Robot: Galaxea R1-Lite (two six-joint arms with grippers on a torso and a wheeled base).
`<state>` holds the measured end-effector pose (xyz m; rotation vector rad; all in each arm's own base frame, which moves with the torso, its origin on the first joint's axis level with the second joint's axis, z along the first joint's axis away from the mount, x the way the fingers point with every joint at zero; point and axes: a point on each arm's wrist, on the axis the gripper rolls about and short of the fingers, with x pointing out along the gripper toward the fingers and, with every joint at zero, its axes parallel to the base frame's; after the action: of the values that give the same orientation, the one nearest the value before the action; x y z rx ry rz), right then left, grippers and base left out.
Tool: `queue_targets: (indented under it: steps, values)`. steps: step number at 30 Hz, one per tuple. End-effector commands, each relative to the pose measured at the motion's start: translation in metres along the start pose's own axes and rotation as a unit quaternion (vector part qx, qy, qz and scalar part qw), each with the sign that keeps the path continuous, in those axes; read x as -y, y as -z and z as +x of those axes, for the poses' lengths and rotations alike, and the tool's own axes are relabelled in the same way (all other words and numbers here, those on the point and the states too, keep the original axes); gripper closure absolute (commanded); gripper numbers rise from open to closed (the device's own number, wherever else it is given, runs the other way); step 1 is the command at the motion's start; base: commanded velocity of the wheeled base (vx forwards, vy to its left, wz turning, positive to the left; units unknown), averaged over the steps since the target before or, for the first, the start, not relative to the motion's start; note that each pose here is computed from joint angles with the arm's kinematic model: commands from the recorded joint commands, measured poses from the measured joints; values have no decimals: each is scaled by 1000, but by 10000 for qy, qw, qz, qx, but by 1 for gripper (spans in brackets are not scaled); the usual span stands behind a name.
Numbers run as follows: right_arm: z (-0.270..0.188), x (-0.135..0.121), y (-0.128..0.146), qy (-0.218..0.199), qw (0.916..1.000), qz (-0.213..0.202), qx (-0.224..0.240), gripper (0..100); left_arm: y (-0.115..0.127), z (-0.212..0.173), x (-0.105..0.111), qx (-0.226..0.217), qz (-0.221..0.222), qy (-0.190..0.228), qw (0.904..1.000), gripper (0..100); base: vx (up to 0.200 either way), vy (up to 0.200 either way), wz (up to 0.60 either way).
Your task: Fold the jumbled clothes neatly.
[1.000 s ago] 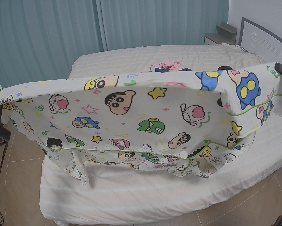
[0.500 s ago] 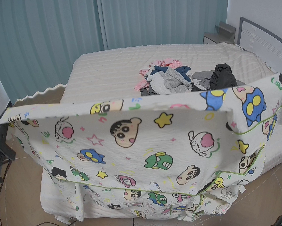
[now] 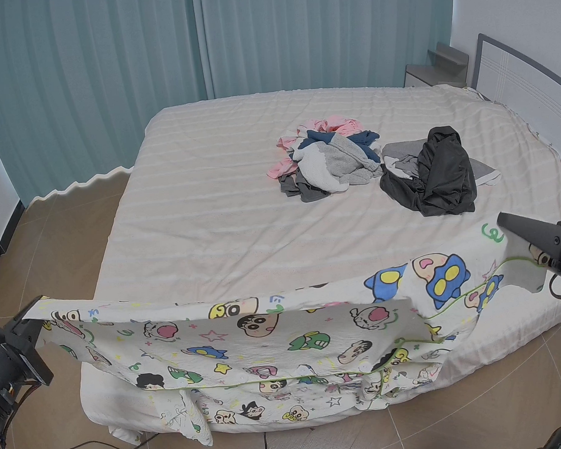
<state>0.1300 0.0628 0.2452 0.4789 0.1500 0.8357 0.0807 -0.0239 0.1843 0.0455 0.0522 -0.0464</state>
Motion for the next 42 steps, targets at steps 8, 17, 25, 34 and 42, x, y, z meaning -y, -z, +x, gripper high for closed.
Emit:
queue_targets:
  steps: [8, 17, 25, 34, 42]
  values:
    - [30, 50, 14, 869, 9943, 417, -463, 100, -9, 29, 11, -338, -137, 216, 9991, 100, 0, 0, 0]
    - [54, 83, 13, 995, 9945, 302, -138, 100, -5, 64, 23, -668, -71, 222, 9975, 100, 111, 44, 0]
    - [71, 99, 15, 899, 9958, 145, 94, 100, -4, 103, 36, -422, -243, 188, 9986, 100, 200, 100, 0]
    - [89, 115, 13, 919, 9956, 121, 151, 100, 0, 130, 45, -525, -272, 176, 9981, 100, 200, 0, 0]
    - [102, 131, 15, 1005, 9947, 174, 93, 100, 7, 153, 54, -674, -407, 191, 9967, 100, 200, 0, 0]
